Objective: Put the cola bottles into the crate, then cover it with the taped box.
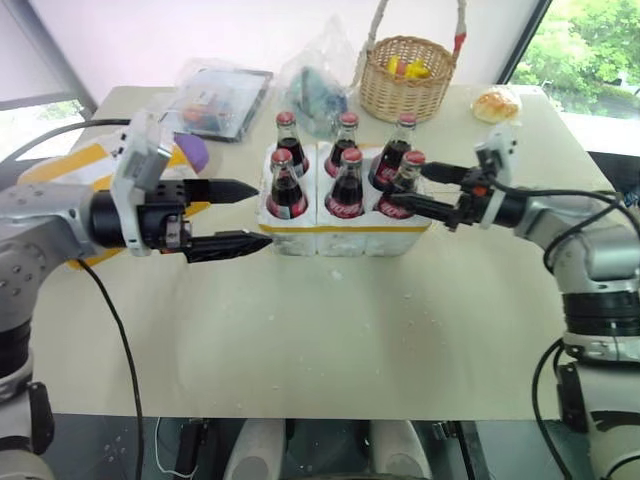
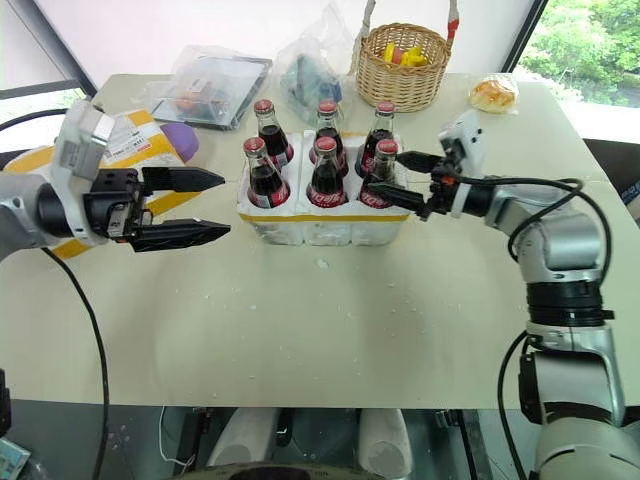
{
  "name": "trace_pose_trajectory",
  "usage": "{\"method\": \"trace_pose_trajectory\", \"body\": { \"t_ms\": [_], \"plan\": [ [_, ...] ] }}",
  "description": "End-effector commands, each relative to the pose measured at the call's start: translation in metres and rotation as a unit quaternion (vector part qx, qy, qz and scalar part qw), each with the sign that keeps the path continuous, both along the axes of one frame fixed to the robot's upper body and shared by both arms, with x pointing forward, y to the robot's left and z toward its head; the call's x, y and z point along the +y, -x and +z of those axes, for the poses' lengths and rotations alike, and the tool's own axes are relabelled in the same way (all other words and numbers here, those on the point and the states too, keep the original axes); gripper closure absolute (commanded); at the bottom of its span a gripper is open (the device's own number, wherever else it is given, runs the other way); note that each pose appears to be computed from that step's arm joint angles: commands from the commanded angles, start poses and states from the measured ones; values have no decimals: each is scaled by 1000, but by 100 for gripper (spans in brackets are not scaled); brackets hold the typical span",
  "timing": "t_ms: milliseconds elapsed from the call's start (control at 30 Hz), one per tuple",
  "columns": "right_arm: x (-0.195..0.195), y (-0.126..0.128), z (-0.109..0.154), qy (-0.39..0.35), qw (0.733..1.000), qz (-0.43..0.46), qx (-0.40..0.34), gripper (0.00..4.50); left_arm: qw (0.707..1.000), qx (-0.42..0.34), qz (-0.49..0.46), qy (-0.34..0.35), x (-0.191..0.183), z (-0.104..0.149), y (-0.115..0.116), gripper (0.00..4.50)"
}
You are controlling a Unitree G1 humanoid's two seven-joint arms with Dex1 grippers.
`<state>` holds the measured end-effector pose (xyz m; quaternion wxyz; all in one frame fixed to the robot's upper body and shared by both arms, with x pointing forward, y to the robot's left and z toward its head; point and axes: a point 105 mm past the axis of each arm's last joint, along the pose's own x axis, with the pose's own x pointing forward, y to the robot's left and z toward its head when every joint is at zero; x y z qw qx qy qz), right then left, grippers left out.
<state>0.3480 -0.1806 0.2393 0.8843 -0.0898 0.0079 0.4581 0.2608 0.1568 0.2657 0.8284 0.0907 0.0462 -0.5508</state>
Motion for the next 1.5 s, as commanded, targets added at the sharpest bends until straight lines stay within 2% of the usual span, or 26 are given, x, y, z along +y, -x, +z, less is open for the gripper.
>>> {"method": "trace_pose_trajectory", "body": {
  "t_ms": [33, 167, 267, 433, 533, 633, 733, 833, 1067, 1300, 1500],
  "plan": [
    [-21, 24, 44, 16, 998, 14, -67, 7, 991, -75, 103, -44, 28, 11, -3, 0],
    [-24, 50, 59, 26, 996, 66, -52, 7, 946, -123, 259, -150, 81, -5, -7, 0],
    [-10, 73, 59, 28, 990, 133, -40, 7, 883, -137, 362, -265, 131, -27, 3, 0],
    [6, 80, 61, 19, 986, 158, -57, 7, 791, -148, 458, -377, 191, -44, 33, 0],
    [13, 80, 60, 11, 984, 168, -57, 7, 716, -174, 498, -457, 232, -47, 48, 0],
    [17, 77, 59, 6, 984, 170, -60, 7, 668, -187, 517, -503, 267, -58, 55, 0],
    [19, 73, 60, 5, 984, 166, -67, 7, 645, -205, 522, -520, 289, -67, 50, 0],
    [21, 75, 64, 2, 983, 171, -71, 7, 626, -238, 512, -538, 302, -75, 34, 0],
    [21, 85, 75, 18, 979, 186, -78, 7, 627, -274, 498, -533, 307, -100, -13, 0],
    [17, 105, 83, 40, 975, 210, -67, 7, 624, -261, 505, -536, 314, -113, -33, 0],
    [16, 110, 87, 45, 975, 207, -71, 7, 617, -251, 517, -537, 314, -115, -48, 0]
  ]
}}
